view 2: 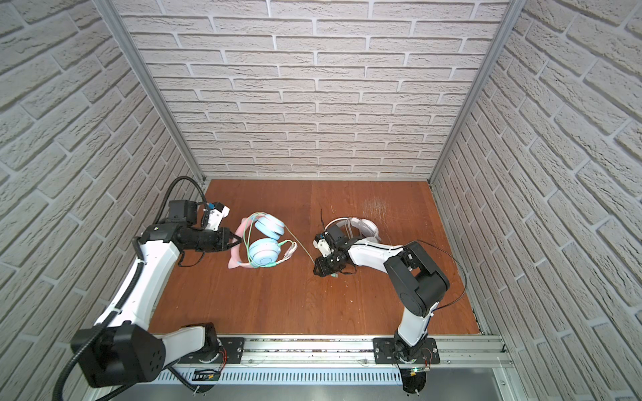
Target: Wrap the headphones
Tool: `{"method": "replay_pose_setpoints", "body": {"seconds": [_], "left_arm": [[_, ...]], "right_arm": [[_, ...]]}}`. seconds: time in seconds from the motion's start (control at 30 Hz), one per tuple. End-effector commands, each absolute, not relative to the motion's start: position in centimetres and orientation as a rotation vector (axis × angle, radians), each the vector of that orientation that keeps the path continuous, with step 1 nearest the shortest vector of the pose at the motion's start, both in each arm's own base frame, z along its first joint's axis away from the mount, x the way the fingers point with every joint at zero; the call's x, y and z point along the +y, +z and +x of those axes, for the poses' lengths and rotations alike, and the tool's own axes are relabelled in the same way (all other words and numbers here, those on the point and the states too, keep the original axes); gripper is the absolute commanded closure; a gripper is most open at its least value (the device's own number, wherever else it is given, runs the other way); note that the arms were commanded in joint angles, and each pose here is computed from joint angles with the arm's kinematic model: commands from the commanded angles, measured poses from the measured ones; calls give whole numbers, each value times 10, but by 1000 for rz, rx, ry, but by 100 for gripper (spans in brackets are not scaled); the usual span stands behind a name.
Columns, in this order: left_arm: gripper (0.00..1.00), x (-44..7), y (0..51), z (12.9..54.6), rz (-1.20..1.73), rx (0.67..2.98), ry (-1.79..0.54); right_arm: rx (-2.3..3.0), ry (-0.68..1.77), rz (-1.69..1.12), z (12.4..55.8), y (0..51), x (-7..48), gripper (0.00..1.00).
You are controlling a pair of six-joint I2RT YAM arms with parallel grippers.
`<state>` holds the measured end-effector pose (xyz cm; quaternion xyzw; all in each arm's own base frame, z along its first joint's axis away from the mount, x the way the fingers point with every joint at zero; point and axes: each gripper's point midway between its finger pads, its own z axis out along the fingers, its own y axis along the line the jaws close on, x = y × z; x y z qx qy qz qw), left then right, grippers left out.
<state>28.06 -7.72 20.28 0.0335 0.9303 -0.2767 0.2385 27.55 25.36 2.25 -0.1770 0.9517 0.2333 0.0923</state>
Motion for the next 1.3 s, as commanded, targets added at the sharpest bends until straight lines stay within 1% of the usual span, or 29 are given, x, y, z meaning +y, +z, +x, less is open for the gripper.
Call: {"method": "replay_pose_setpoints", "body": {"seconds": [0.0, 0.1, 0.13, 0.27, 0.43, 0.67, 0.73, 0.87, 1.03, 1.17, 1.27], "left_arm": [[100, -82, 218, 287, 113, 2473, -806], [100, -80, 216, 289, 103, 2477, -795], [100, -79, 216, 290, 97, 2478, -789], [100, -77, 216, 293, 80, 2472, -783], [100, -76, 215, 293, 76, 2476, -777], [100, -73, 213, 295, 58, 2477, -763], [100, -72, 212, 296, 49, 2475, -757], [100, -71, 210, 297, 36, 2476, -754], [100, -68, 207, 298, 18, 2474, -748], [100, -66, 203, 299, -8, 2473, -745], [100, -63, 202, 301, -26, 2472, -734]], "right_arm": [[2933, 596, -530, 255, 4, 236, 56], [2931, 589, -537, 251, 6, 234, 47], [2931, 586, -539, 250, 7, 233, 45], [2957, 523, -553, 244, 3, 225, 45], [2977, 450, -580, 246, -2, 220, 59], [2964, 402, -626, 243, -4, 221, 65], [2962, 384, -651, 241, -4, 222, 71], [2954, 365, -677, 240, -6, 225, 78], [2920, 393, -674, 241, 0, 236, 85], [2894, 376, -688, 241, 2, 239, 94], [2867, 369, -700, 242, 6, 240, 94]]}}
